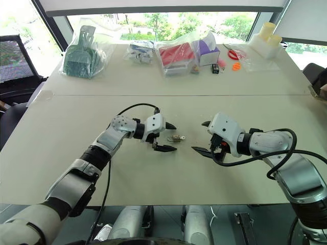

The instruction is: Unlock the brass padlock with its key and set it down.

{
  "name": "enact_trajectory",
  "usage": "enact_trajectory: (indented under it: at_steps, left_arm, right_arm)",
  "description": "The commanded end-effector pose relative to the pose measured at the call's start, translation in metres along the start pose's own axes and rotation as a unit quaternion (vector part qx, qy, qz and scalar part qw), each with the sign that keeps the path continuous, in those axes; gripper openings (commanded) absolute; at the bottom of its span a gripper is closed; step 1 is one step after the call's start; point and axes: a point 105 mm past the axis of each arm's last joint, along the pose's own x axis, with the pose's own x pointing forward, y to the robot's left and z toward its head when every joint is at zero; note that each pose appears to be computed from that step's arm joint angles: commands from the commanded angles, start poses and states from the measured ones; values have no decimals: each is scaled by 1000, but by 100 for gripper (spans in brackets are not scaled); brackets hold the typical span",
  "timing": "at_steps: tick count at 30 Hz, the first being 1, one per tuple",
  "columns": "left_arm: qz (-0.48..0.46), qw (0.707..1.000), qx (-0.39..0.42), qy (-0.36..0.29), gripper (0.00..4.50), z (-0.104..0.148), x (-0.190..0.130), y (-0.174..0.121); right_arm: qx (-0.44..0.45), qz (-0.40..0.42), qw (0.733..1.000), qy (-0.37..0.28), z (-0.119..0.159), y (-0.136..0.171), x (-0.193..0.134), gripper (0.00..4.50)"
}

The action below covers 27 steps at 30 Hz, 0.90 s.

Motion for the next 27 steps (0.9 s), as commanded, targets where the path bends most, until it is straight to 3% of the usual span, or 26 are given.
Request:
enact_trajectory:
  at_steps: [1, 9, 10, 15, 20, 27]
  left_arm:
    - [7, 1000, 8, 4, 448, -1, 3, -3]
    - [9, 1000, 12, 13, 92, -4, -1, -4]
    - [10, 1000, 13, 13, 73, -2, -2, -2]
    - [17, 999, 34, 5, 74, 13, -10, 8]
    - [11, 997, 61, -38, 74, 52, -27, 26]
    - [-25, 995, 82, -49, 74, 79, -42, 34]
  right_arm:
    - [-24, -8, 1000, -18, 12, -2, -2, 450]
    - [-29, -8, 999, -19, 13, -4, -1, 450]
    - [-30, -8, 999, -19, 13, -4, 0, 450]
    - [-53, -21, 998, -30, 18, -7, 5, 450]
    - [-157, -61, 985, -42, 26, -12, 18, 450]
    - [-355, -117, 925, -65, 41, -10, 39, 450]
